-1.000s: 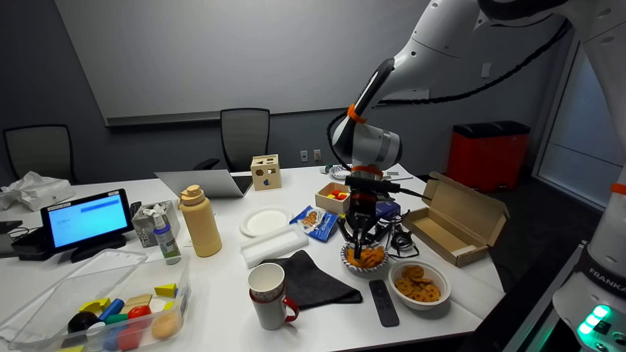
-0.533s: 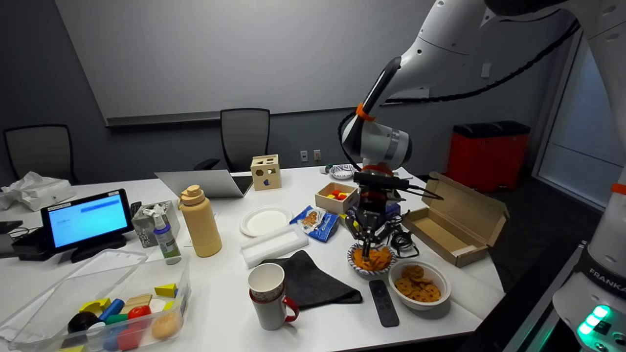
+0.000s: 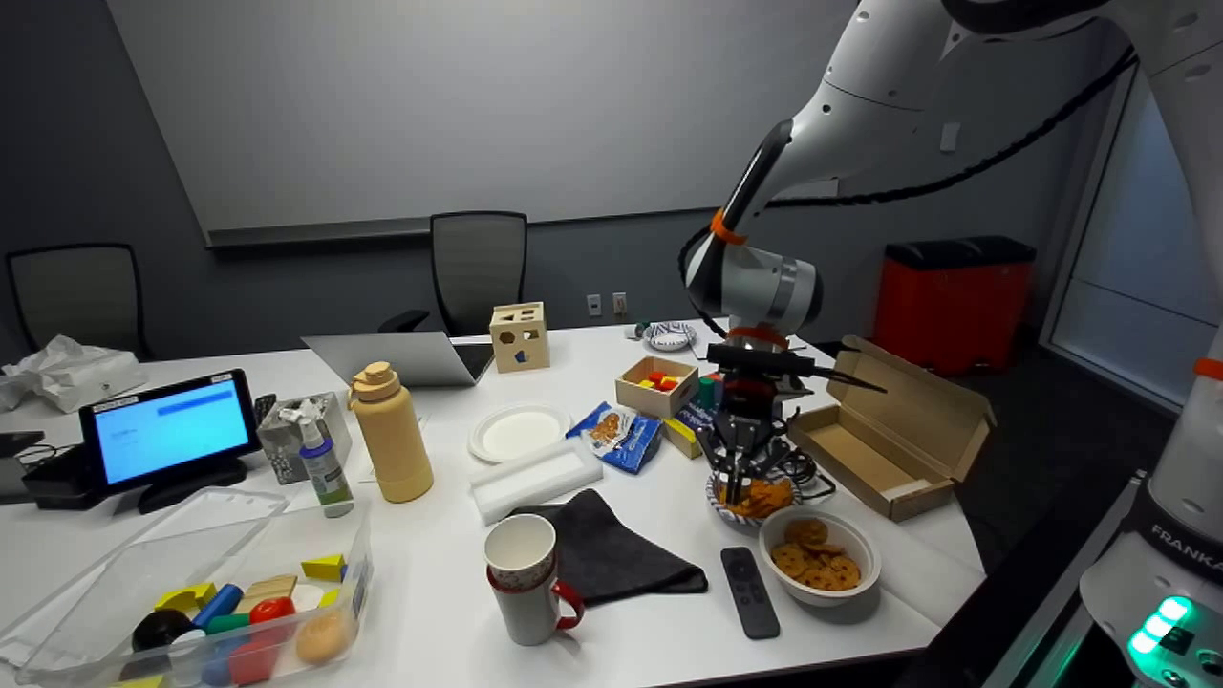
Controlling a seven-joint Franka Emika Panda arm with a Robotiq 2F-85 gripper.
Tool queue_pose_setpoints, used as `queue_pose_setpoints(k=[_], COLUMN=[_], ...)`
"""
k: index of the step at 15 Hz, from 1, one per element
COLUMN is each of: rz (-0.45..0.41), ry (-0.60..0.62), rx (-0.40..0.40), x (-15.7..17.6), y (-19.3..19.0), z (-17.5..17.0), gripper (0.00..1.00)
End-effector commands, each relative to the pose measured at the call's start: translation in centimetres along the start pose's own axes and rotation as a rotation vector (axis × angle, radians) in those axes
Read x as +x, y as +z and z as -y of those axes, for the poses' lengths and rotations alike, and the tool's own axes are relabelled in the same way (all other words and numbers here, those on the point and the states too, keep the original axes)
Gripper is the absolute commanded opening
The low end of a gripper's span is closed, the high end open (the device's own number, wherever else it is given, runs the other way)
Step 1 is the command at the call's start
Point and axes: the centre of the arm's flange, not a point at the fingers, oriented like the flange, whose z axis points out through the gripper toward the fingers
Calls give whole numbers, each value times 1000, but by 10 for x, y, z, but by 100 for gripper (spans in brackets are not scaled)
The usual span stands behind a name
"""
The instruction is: Use the cake spatula to stir the contents in the black and white bowl on the left.
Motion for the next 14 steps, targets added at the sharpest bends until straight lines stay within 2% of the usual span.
queue_pose_setpoints(k=[1, 4, 10, 14], rz=[-100, -129, -134, -123], ry=[-12, -59, -196, -234], rx=[30, 31, -35, -58], x=[-1, -4, -29, -31], y=[-3, 3, 40, 57], z=[5, 24, 83, 98], gripper=[1, 1, 1, 1])
